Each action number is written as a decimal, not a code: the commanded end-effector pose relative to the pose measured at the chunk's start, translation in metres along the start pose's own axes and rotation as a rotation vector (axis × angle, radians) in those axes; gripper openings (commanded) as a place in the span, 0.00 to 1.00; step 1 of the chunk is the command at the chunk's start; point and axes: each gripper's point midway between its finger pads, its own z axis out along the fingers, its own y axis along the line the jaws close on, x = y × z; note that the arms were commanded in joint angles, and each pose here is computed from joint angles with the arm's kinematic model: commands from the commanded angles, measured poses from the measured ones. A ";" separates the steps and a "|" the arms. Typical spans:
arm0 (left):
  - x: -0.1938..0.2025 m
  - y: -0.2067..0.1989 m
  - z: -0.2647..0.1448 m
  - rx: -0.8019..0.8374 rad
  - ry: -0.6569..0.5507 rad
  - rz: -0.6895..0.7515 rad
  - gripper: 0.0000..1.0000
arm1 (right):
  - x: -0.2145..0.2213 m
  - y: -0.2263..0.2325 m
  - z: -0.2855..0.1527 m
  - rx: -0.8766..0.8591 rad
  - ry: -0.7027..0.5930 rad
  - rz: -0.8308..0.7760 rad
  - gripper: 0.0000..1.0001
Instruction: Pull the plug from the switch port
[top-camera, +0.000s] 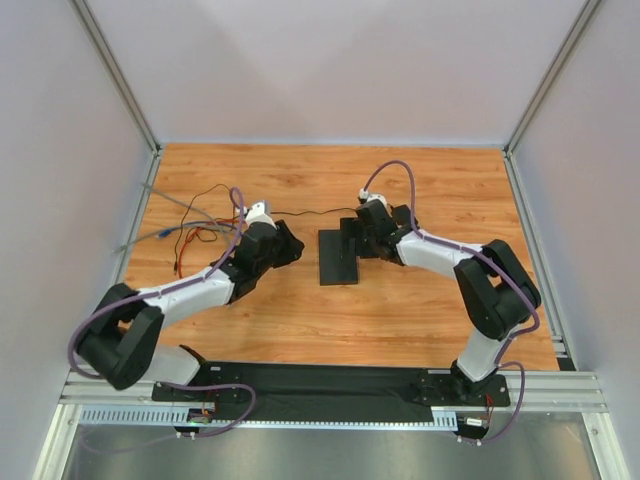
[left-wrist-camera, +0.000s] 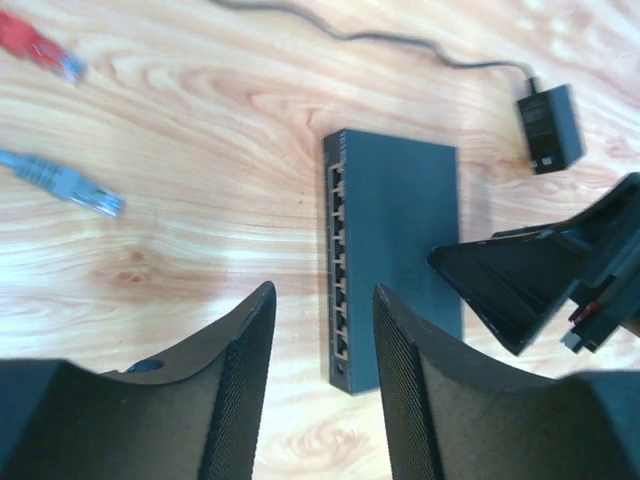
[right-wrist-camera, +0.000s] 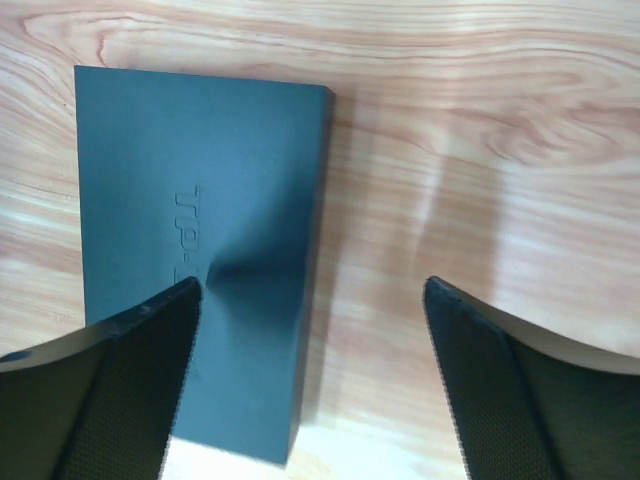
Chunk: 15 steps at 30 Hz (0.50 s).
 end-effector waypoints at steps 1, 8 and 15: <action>-0.017 -0.001 -0.024 -0.008 -0.036 0.076 0.52 | -0.021 -0.013 -0.034 0.072 -0.080 -0.033 0.99; 0.012 0.011 -0.085 0.120 -0.003 -0.036 0.54 | 0.032 -0.032 -0.079 0.127 -0.068 0.009 1.00; 0.043 0.026 -0.127 0.233 0.038 -0.063 0.54 | 0.087 -0.052 -0.121 0.066 -0.085 0.129 1.00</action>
